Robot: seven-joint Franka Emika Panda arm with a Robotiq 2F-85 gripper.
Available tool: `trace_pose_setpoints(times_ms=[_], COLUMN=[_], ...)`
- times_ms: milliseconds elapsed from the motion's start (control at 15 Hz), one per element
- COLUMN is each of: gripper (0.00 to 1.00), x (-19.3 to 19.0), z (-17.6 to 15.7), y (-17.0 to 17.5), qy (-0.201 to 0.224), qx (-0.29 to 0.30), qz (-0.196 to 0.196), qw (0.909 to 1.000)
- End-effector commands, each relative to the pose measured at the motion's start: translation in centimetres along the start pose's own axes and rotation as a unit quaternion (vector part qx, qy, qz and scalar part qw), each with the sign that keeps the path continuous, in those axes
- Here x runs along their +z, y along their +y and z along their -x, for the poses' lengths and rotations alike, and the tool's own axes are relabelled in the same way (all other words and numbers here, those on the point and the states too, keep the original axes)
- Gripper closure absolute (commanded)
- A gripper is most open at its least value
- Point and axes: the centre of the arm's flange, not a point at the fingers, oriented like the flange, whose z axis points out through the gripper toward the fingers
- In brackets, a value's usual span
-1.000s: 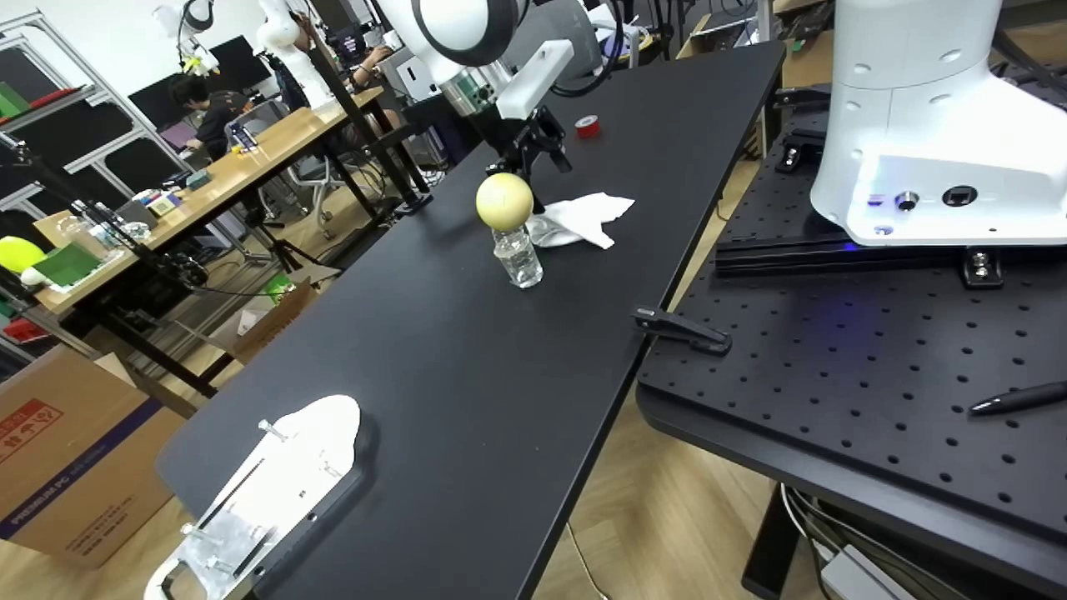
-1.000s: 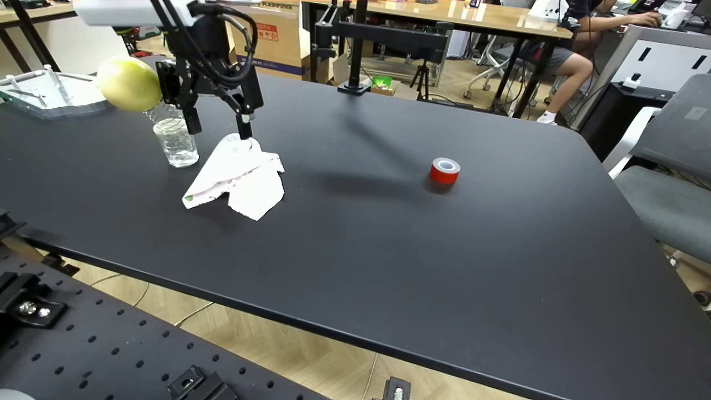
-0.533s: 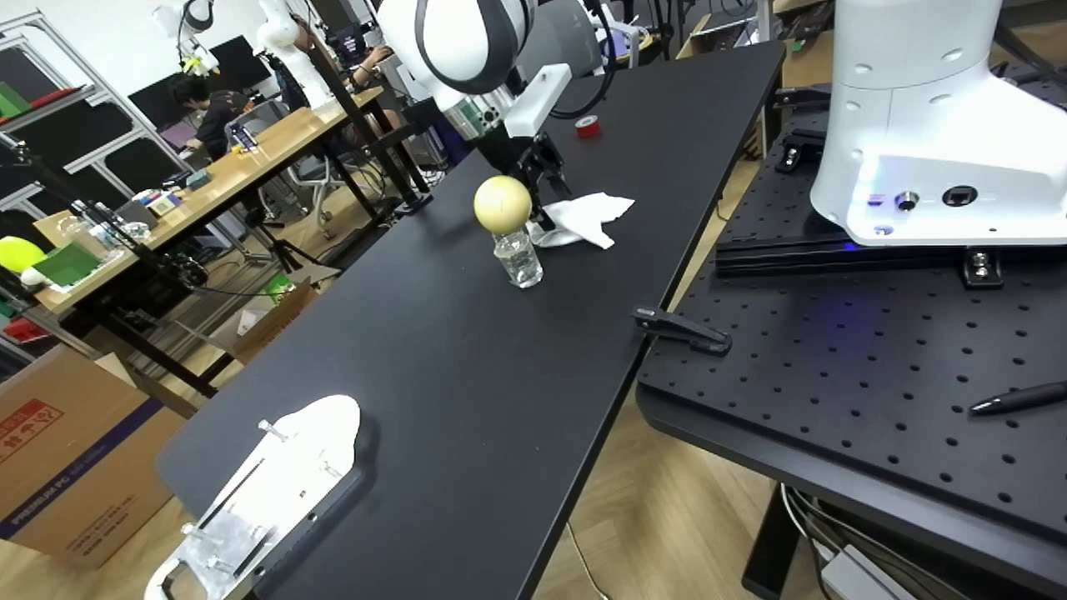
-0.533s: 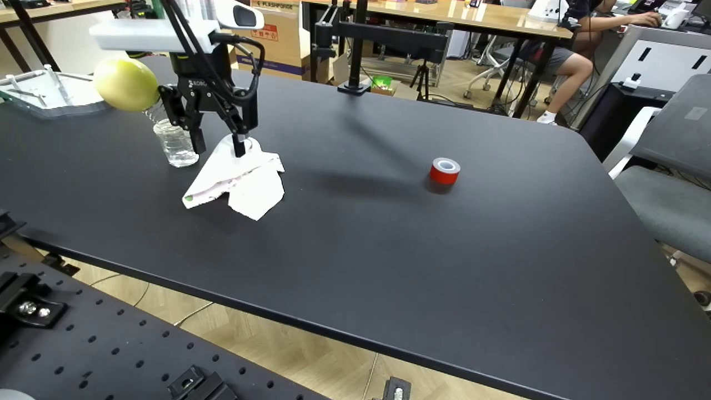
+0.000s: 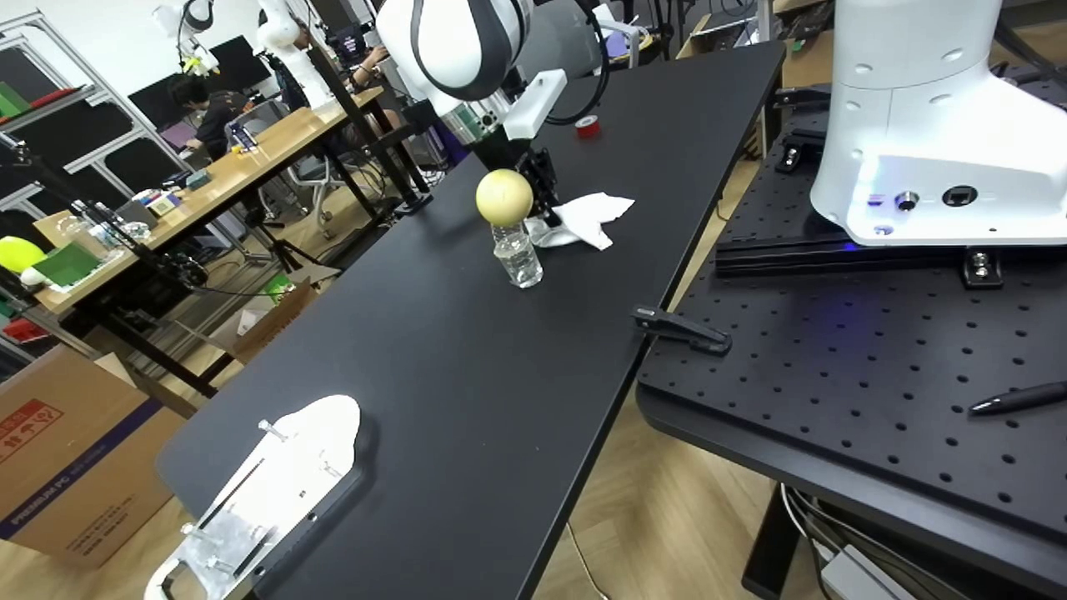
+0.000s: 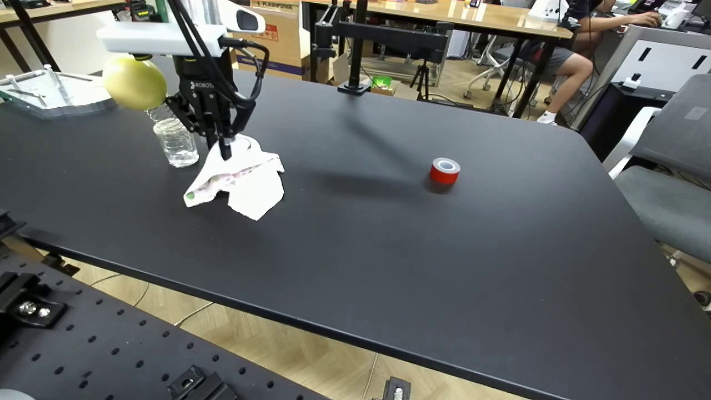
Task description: Pick up the towel from the table and put it on the tripod. Pick up the towel from the tripod and put it on the table
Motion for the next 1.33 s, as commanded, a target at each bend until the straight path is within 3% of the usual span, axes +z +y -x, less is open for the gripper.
trace_pose_setpoints(times_ms=[0,400,733,1067,1267], gripper=[1.0,0.99,0.99,0.99,0.99], x=[-1.8,-8.4,-18.9,-29.8,-34.2], z=[0.0,0.3,1.2,2.7,3.6], y=[0.1,1.6,4.2,8.6,11.3], qy=[0.002,-0.013,0.011,0.073,0.107], qx=[0.004,0.065,0.141,0.219,0.262], qz=[-0.002,0.005,0.001,0.0,0.004], qw=[1.0,0.9978,0.9899,0.973,0.9591])
